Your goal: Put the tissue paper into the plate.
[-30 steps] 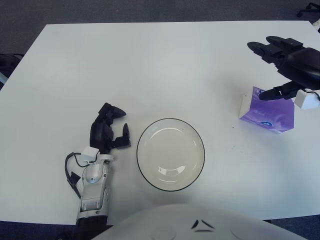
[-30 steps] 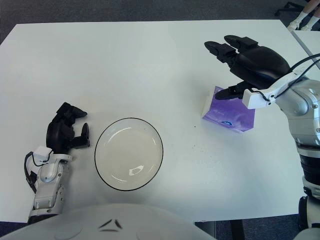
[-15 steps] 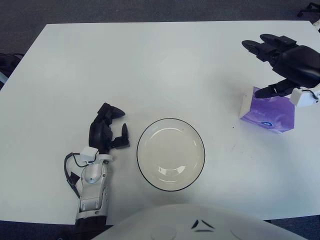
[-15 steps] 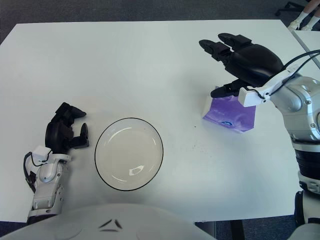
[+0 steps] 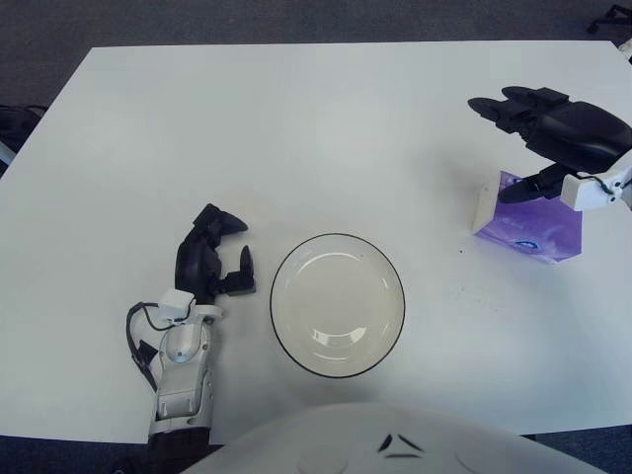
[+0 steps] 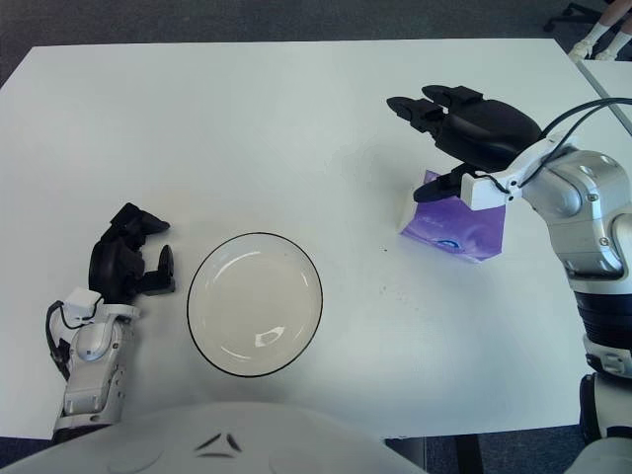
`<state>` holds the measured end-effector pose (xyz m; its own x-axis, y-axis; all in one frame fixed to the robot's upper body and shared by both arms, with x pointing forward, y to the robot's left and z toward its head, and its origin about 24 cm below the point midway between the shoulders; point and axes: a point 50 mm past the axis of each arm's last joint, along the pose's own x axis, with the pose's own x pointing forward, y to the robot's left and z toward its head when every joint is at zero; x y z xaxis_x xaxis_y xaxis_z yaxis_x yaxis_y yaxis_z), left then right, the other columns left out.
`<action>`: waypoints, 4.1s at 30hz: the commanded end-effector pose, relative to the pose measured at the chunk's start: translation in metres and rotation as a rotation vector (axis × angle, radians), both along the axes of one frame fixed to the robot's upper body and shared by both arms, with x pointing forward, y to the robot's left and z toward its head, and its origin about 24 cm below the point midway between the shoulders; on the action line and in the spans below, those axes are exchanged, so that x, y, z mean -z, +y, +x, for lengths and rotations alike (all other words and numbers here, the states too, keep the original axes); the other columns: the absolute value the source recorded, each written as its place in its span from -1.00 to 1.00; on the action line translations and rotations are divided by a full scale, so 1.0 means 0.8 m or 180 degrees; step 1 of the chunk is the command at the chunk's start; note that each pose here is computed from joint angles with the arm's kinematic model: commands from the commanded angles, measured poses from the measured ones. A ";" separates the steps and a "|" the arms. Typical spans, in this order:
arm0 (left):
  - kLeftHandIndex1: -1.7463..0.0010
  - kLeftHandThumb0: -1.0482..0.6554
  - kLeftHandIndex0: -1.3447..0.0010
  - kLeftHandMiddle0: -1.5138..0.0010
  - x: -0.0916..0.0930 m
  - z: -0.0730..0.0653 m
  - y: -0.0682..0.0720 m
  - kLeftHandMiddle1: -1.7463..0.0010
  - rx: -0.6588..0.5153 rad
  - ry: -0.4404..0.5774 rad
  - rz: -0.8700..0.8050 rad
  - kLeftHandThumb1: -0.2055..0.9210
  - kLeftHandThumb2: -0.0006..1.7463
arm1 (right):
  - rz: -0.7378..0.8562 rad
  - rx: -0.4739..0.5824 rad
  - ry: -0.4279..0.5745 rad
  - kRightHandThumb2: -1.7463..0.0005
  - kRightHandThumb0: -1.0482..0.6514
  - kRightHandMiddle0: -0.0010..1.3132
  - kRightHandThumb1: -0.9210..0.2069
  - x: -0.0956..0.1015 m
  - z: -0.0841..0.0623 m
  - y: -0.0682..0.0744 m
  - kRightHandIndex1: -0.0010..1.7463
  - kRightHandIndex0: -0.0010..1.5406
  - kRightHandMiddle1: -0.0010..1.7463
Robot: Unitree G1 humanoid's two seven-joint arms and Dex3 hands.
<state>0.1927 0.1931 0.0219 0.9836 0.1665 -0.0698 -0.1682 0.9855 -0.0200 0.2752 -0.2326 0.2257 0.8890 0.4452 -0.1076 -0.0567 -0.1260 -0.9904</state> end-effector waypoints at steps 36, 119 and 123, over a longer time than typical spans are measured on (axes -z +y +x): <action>-1.00 0.22 0.13 -0.04 0.022 -0.019 0.005 -1.00 -0.0074 0.0316 -0.0017 -0.52 0.86 | -0.0321 0.0618 0.0743 0.65 -1.00 -1.00 -0.61 0.019 -0.043 -0.016 -1.00 -1.00 -1.00; -0.88 0.22 0.02 -0.10 0.025 -0.038 0.014 -1.00 -0.0251 0.0418 0.0009 -0.60 0.87 | 0.0689 0.1436 0.1014 0.49 -0.87 -1.00 -0.56 0.231 0.030 -0.031 -1.00 -1.00 -1.00; -0.90 0.22 0.02 -0.11 0.025 -0.039 0.015 -1.00 -0.0272 0.0405 0.0011 -0.63 0.90 | 0.0768 0.1460 0.1063 0.30 -0.81 -1.00 -0.43 0.252 0.030 -0.028 -1.00 -1.00 -1.00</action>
<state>0.1752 0.2014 0.0190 0.9714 0.2202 -0.0892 -0.2213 0.9752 -0.0025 0.3213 -0.2621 0.0934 0.9900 0.0727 -0.1208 -0.1311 0.1606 -0.9783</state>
